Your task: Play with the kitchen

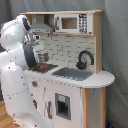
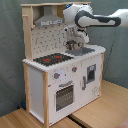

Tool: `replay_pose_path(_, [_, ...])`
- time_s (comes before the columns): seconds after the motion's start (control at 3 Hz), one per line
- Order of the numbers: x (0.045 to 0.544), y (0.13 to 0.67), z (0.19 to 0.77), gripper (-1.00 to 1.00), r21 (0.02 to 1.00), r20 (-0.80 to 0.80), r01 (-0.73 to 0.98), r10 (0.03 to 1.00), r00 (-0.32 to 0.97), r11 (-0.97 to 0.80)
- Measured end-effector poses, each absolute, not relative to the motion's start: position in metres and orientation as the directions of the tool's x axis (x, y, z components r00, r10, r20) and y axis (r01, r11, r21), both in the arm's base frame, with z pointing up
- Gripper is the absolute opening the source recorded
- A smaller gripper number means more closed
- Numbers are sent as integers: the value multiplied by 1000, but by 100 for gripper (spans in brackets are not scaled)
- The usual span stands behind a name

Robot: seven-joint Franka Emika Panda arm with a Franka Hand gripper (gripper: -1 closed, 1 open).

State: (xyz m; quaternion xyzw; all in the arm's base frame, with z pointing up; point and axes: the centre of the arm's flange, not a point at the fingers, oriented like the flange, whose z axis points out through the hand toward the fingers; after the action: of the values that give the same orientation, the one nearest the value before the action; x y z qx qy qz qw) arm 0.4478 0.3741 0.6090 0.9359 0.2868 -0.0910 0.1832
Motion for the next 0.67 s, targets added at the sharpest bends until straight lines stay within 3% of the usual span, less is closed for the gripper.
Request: replay_pose_path(0.67, [437,360,591,-100,295,-269,562,497,825,-773])
